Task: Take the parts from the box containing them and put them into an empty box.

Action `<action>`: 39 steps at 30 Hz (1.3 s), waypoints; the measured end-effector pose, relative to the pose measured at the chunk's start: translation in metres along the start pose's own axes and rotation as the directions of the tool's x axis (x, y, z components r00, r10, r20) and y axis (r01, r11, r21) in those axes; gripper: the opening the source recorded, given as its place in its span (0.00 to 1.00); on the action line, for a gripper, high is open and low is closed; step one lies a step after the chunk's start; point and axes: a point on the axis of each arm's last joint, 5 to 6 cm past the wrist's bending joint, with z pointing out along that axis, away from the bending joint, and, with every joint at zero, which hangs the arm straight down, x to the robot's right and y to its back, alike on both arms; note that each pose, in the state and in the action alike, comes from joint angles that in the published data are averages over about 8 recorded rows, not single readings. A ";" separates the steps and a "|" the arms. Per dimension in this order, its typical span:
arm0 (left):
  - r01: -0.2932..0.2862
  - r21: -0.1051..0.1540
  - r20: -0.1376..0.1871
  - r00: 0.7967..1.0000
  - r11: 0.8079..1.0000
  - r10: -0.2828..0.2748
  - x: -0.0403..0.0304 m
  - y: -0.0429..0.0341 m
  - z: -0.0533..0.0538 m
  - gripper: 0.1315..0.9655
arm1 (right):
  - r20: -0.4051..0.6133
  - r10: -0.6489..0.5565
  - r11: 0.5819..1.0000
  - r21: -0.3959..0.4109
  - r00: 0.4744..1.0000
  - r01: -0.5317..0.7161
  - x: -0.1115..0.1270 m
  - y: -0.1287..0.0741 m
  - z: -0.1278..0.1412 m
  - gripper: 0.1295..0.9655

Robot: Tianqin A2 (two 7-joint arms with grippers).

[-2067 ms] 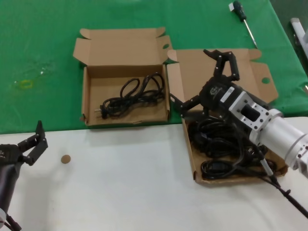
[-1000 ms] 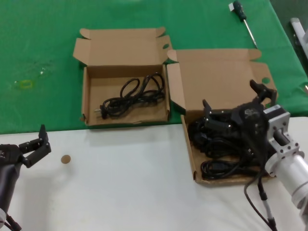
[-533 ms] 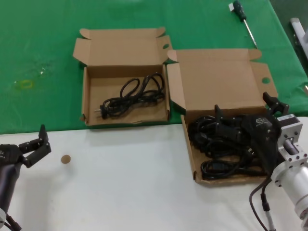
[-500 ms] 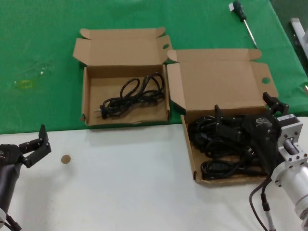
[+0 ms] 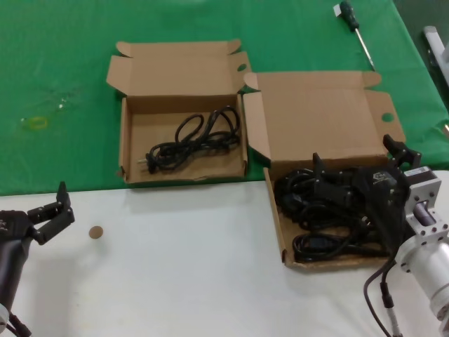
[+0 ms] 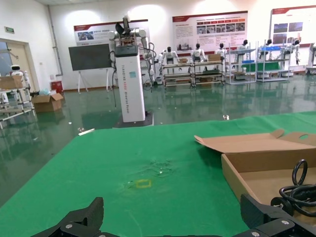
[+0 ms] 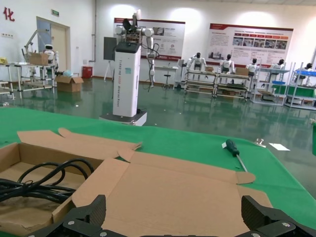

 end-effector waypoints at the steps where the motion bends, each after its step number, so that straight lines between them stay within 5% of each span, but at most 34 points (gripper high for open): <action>1: 0.000 0.000 0.000 1.000 1.000 0.000 0.0000 0.0000 0.000 1.00 | 0.000 0.000 1.000 0.000 1.000 0.000 0.000 0.000 0.000 1.00; 39: 0.000 0.000 0.000 1.000 1.000 0.000 0.0000 0.0000 0.000 1.00 | 0.000 0.000 1.000 0.000 1.000 0.000 0.000 0.000 0.000 1.00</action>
